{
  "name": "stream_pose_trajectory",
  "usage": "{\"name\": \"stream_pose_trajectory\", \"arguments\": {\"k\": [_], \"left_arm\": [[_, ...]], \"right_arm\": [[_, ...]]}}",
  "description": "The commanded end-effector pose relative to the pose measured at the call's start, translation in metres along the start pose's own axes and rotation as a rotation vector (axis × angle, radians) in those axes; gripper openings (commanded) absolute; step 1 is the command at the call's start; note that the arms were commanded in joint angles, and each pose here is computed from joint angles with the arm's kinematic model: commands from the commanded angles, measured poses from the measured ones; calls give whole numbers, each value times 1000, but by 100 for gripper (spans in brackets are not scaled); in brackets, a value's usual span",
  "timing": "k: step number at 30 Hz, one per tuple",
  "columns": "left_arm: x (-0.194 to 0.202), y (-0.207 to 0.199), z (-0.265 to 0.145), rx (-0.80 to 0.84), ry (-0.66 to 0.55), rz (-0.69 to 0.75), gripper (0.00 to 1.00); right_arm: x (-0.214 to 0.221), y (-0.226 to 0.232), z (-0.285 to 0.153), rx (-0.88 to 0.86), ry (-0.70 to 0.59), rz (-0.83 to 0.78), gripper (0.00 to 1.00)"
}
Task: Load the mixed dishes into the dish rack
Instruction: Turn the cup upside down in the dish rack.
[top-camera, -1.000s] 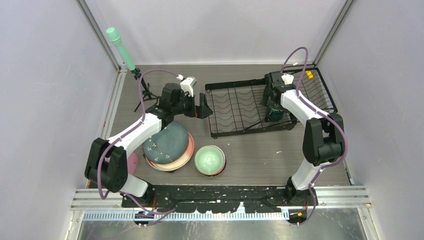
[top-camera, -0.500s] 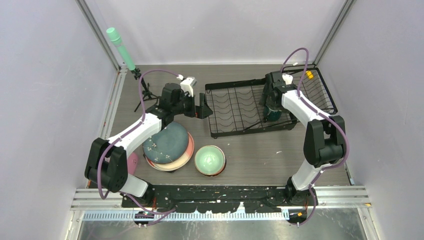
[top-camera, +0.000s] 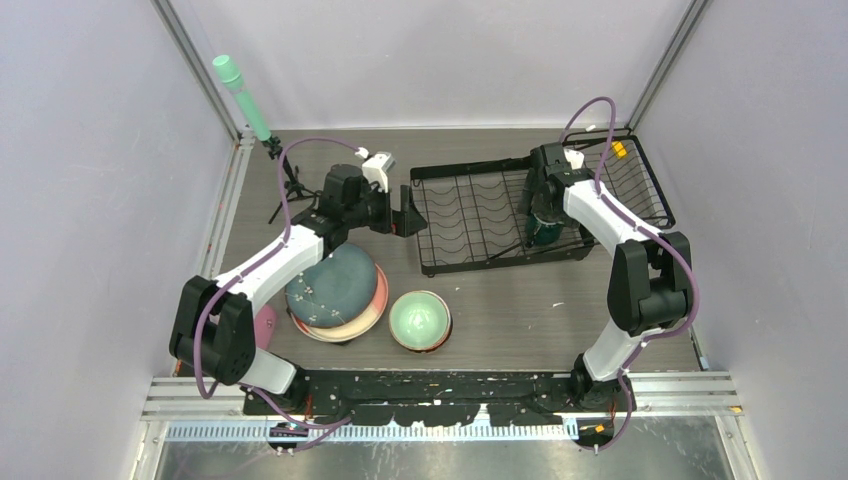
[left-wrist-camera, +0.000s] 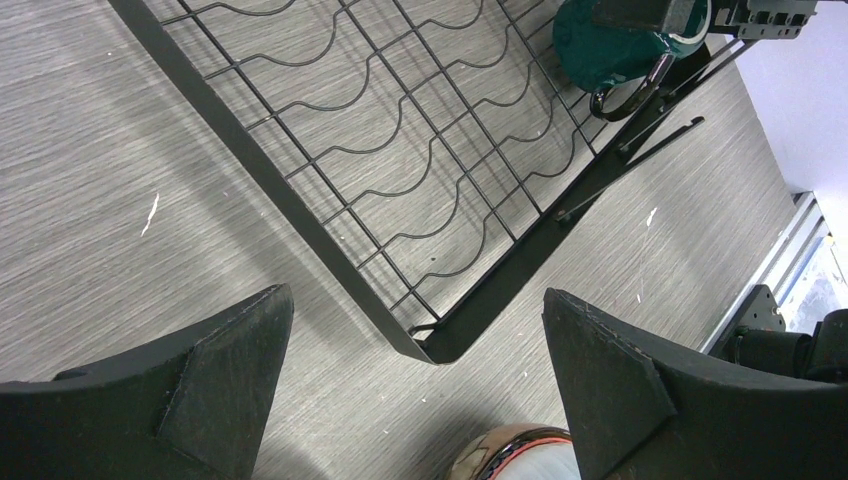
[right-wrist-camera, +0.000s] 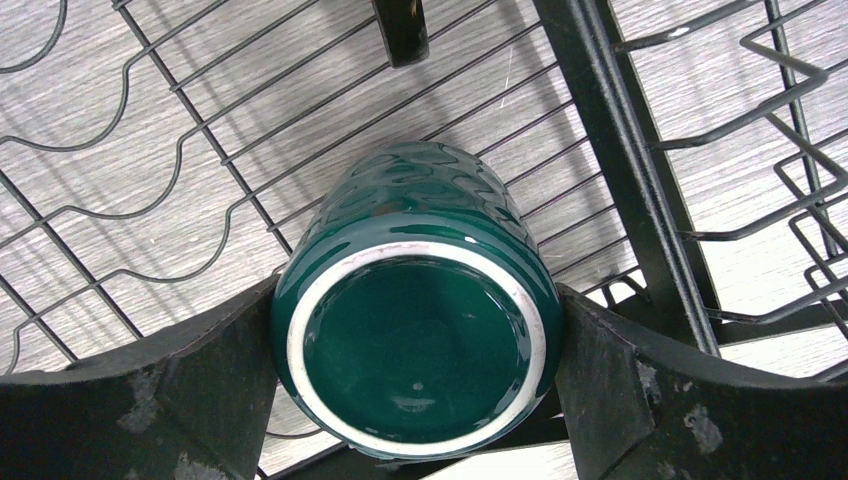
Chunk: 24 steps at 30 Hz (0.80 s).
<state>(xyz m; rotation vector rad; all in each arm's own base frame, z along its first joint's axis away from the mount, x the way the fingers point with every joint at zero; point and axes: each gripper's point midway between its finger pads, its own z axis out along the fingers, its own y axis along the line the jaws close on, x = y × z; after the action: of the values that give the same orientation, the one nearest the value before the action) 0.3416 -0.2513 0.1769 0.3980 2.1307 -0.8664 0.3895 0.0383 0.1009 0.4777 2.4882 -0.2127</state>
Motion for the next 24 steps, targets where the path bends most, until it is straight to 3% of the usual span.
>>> {"name": "stream_pose_trajectory", "arguments": {"k": [1,9,20,24], "left_arm": [[-15,-14,-1,47,-22,50,98],[-15,-16,-2,50,-18,58,98],[-12,-13,0,33,0,42,98],[-13,-10,-2,18,-9,46,98]], "right_arm": [[-27,-3,-15,6,-81,6,91],[-25,1,-18,-29,-74,-11,99],[-27,-8,-18,17,-100,6,100],[-35,8,-36,-118,-157,36,100]]}}
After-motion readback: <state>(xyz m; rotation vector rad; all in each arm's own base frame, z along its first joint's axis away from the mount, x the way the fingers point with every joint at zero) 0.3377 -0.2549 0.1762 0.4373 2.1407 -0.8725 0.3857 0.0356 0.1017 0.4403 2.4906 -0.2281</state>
